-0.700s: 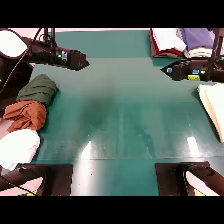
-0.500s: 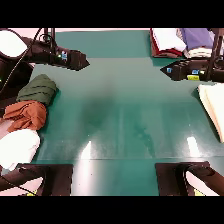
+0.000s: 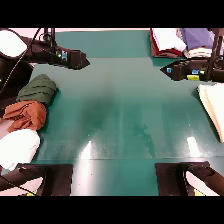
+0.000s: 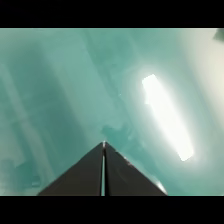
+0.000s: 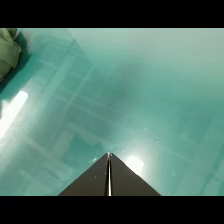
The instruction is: Fold the shirts.
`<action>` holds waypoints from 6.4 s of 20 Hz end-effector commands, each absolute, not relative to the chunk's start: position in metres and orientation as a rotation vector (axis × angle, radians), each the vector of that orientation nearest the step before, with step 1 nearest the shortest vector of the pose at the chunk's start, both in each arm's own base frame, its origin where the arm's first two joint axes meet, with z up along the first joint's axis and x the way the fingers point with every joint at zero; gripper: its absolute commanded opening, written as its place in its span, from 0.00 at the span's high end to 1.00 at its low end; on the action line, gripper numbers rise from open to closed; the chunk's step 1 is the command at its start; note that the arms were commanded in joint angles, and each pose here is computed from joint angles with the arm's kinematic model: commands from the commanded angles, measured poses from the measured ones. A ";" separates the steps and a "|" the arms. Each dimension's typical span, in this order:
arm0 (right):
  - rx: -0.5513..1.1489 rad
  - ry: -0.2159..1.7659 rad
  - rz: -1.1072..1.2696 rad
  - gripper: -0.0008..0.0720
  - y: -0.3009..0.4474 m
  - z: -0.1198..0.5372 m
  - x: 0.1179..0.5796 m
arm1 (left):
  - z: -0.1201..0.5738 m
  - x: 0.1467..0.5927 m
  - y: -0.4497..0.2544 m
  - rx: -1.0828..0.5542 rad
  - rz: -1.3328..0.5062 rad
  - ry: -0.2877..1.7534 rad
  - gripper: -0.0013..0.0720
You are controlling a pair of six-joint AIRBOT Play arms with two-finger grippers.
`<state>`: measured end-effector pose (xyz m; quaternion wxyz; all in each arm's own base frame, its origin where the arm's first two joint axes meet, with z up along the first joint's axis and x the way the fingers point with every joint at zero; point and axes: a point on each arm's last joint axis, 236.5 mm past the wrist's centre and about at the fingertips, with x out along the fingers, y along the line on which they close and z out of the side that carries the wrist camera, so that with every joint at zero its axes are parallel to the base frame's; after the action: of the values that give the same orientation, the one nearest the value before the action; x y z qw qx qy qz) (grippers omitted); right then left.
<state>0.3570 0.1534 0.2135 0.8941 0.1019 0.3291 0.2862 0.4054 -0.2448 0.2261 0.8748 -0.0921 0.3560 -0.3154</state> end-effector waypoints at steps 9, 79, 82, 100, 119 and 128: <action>0.210 0.688 0.597 0.96 0.154 0.213 0.355 | 0.200 0.478 -0.092 0.214 -0.112 0.673 0.11; 0.180 0.730 0.684 0.96 0.166 0.279 0.334 | -0.039 0.452 -0.206 -0.204 -0.426 1.296 0.94; 0.233 0.994 0.564 0.96 0.148 0.177 0.326 | -0.011 0.461 -0.207 -0.152 -0.464 1.259 0.94; 0.331 1.490 0.491 0.58 0.204 -0.084 0.279 | 0.005 0.464 -0.211 -0.131 -0.495 1.243 0.94; 0.095 0.517 0.524 0.96 0.133 0.339 0.292 | 0.430 0.312 -0.162 -0.032 -0.580 0.252 0.94; 0.057 0.966 0.384 0.96 0.104 0.209 0.352 | 0.163 0.305 -0.245 0.058 -0.798 0.917 0.94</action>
<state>0.3400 0.1212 0.2506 0.8913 0.0412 0.3948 0.2191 0.3325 -0.2206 0.2500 0.8755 -0.0002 0.3392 -0.3442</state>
